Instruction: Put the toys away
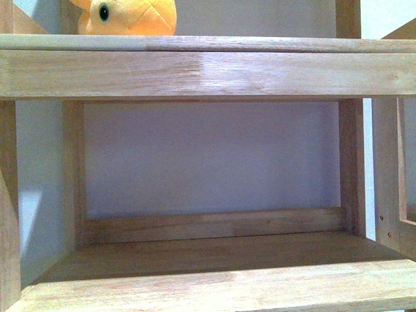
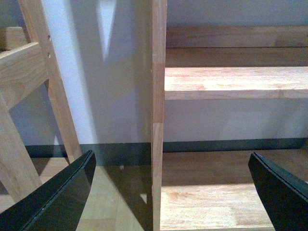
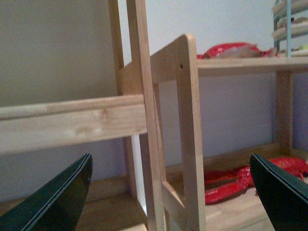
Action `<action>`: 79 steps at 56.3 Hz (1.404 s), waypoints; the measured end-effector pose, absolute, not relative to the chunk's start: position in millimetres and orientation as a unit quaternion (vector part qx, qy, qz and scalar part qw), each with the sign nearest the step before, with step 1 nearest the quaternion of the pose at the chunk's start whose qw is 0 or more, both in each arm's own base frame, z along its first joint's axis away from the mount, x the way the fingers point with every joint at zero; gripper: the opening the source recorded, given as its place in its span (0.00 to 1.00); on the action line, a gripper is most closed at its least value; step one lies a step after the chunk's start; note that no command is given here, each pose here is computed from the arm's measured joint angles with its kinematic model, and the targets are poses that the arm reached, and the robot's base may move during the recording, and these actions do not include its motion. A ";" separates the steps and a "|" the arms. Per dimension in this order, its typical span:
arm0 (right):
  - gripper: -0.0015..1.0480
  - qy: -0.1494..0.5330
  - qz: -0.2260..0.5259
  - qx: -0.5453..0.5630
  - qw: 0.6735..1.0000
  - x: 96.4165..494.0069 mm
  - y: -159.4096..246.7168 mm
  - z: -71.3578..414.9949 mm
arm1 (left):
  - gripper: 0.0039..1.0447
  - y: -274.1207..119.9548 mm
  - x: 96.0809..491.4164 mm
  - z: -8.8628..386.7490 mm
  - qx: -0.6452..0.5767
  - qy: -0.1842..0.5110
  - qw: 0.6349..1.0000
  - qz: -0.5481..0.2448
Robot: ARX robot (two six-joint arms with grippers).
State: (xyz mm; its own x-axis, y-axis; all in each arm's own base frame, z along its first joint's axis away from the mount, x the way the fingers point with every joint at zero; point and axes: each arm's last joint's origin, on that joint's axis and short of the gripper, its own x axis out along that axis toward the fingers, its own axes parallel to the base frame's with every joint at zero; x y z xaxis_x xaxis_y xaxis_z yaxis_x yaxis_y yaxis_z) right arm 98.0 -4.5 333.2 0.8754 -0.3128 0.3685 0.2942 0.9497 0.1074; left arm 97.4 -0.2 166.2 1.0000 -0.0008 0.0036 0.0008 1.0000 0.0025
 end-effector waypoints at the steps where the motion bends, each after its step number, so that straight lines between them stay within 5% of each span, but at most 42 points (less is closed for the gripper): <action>1: 0.94 -0.190 -0.156 0.023 0.969 98.4 -4.2 330.4 | 0.94 -0.2 97.4 166.2 0.001 -0.002 1.000 0.000; 22: 0.92 -0.165 -0.142 0.020 0.976 100.0 -3.1 319.1 | 0.94 -0.2 97.4 166.2 0.001 -0.002 1.000 0.000; 32: 0.64 -0.006 0.002 -0.008 1.000 98.4 0.7 284.3 | 0.94 -0.2 97.4 166.2 0.001 -0.002 1.000 0.000; 43: 0.21 0.001 0.001 -0.007 1.000 98.2 0.3 240.5 | 0.94 -0.2 97.4 166.2 0.001 -0.002 1.000 -0.001; 50: 0.03 0.006 0.001 -0.007 1.000 98.6 0.3 225.1 | 0.94 -0.2 97.4 166.2 0.001 -0.002 1.000 -0.001; 79: 0.03 0.005 0.000 -0.007 1.000 98.2 0.2 185.0 | 0.94 -0.2 97.4 166.2 0.001 -0.002 1.000 0.000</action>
